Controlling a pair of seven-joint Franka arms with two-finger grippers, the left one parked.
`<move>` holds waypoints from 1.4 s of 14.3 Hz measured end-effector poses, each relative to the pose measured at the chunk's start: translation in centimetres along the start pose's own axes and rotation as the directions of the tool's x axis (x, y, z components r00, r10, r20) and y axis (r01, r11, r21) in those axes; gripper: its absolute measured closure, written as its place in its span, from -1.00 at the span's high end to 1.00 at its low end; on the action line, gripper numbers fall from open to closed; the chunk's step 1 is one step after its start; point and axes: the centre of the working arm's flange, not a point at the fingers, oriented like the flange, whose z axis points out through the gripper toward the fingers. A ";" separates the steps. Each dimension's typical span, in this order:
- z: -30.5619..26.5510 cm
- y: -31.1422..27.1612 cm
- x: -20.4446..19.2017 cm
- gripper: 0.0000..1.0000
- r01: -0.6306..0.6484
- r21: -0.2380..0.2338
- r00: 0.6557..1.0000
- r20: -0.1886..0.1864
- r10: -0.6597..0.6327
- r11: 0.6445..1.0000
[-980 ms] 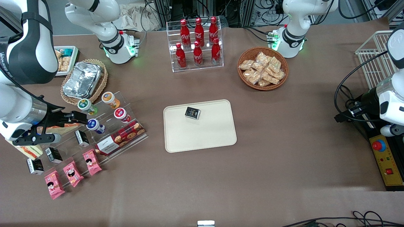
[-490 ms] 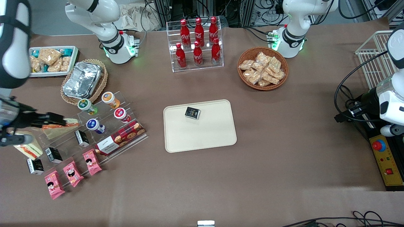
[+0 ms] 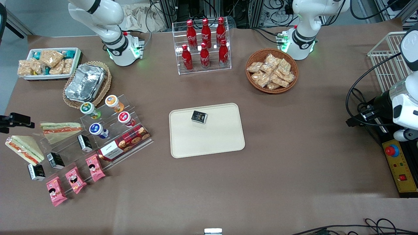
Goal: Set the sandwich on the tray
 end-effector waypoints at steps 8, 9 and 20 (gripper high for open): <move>5.5 7.8 0.6 0.96 0.359 -0.097 0.930 -0.052 -0.365 0.928; 6.1 8.1 0.6 0.96 0.396 -0.094 0.915 -0.045 -0.401 0.914; 13.0 12.6 -1.3 0.96 0.552 -0.095 0.831 -0.018 -0.556 0.828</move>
